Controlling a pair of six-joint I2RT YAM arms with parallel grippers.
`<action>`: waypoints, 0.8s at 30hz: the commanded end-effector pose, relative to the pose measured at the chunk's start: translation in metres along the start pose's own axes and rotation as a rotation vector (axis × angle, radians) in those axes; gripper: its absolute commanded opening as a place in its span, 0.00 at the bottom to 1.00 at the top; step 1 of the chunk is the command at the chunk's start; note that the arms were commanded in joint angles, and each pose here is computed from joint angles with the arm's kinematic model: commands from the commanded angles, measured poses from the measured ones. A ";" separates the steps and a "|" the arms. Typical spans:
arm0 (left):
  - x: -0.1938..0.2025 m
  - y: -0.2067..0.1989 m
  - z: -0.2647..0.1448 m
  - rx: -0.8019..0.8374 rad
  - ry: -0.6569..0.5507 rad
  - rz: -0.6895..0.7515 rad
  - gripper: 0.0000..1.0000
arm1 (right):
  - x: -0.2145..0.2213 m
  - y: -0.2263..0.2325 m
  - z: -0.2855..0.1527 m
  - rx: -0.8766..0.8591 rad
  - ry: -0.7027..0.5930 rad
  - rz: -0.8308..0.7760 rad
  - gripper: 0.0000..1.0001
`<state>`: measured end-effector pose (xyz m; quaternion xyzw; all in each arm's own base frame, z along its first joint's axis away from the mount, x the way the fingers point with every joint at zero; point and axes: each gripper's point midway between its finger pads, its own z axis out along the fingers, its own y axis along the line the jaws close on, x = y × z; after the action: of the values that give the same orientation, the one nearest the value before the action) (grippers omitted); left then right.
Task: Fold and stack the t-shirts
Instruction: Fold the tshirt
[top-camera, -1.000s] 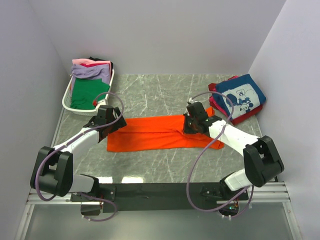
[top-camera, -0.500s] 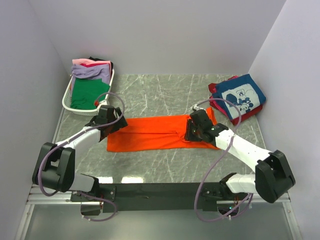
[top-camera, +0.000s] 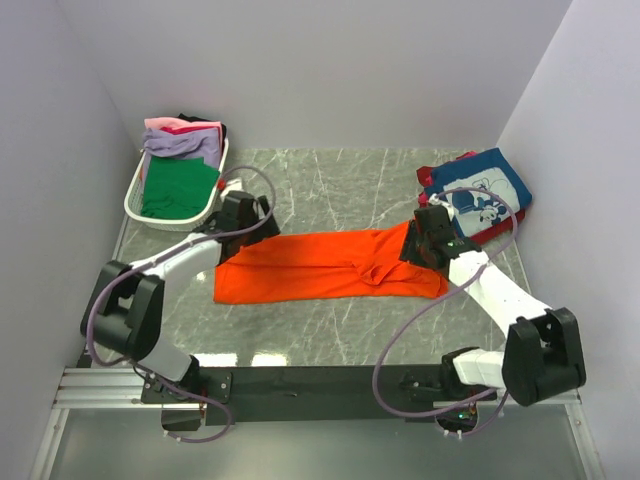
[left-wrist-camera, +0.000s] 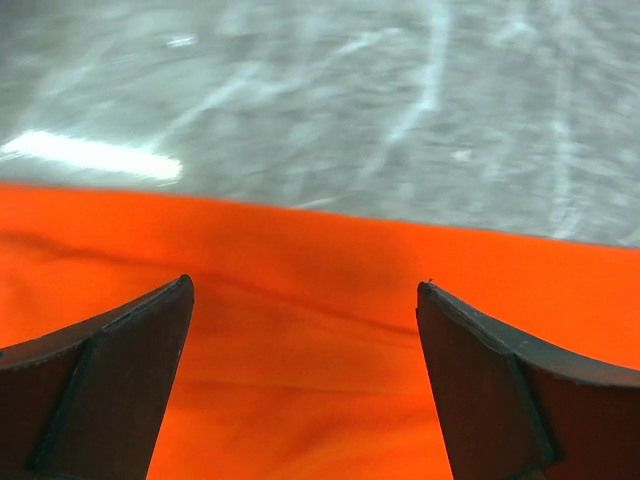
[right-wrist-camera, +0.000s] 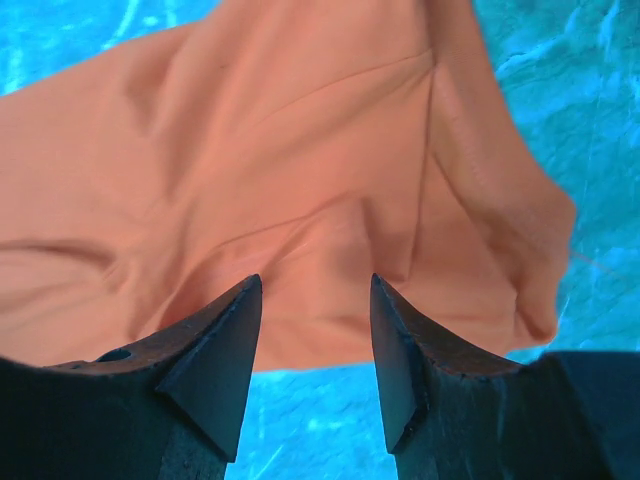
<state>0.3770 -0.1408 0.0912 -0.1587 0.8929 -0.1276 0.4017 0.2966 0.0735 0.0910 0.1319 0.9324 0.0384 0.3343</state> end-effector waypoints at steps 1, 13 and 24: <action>-0.014 -0.042 0.007 0.083 -0.030 0.036 0.99 | -0.016 -0.001 0.011 0.006 -0.031 -0.022 0.55; 0.022 -0.105 0.046 0.191 0.076 0.095 0.99 | -0.010 -0.016 0.049 0.060 0.033 -0.036 0.54; 0.058 -0.110 0.064 0.200 0.166 0.112 0.99 | -0.001 -0.006 0.061 0.000 0.081 -0.074 0.34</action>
<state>0.4016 -0.2617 0.0415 -0.0579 0.9200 -0.1879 0.3391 0.3150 0.0621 0.0283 0.1041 0.9576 0.0175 0.2681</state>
